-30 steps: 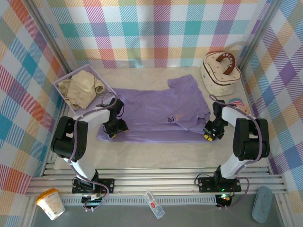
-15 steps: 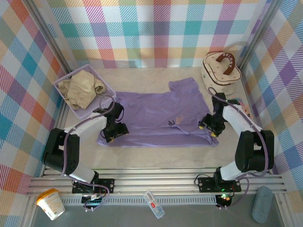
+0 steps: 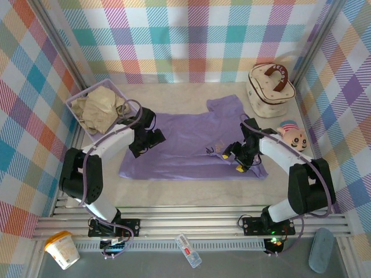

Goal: Fold and stack the mixed laundry pile

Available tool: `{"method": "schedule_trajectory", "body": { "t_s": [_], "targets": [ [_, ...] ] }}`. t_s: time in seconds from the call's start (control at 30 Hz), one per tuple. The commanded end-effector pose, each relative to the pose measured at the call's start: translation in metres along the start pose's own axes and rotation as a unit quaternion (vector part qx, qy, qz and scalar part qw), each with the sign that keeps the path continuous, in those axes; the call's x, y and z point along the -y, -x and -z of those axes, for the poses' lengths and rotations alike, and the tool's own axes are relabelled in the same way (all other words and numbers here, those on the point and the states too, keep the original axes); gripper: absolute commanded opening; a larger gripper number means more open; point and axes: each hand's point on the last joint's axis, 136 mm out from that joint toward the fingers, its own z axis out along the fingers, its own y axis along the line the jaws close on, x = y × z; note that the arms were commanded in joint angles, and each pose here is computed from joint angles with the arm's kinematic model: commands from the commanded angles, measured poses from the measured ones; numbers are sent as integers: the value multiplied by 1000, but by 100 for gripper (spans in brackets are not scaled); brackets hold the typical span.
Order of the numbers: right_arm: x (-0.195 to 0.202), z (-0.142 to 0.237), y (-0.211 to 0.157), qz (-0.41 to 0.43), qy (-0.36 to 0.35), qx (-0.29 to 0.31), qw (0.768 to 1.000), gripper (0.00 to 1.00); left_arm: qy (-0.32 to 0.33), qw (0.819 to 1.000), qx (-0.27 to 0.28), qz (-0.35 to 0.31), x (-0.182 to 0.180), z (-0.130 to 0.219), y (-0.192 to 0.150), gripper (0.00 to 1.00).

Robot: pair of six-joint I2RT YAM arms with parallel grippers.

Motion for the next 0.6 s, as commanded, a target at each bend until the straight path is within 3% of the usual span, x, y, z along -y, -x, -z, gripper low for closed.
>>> {"method": "schedule_trajectory", "body": {
  "t_s": [0.0, 0.07, 0.37, 0.57],
  "targets": [
    [-20, -11, 10, -52, 39, 5, 998, 68, -12, 1000, 6, 11, 7, 7, 8, 100],
    [-21, -18, 14, -61, 35, 1, 998, 61, -7, 1000, 9, 11, 3, 8, 7, 100],
    [-28, -23, 28, -55, 25, 14, 998, 0, 19, 1000, 21, 13, -24, 15, -4, 100],
    [-64, -3, 55, 3, 36, 52, 998, 0, 30, 999, 26, 7, -33, 19, -6, 100]
  ]
}}
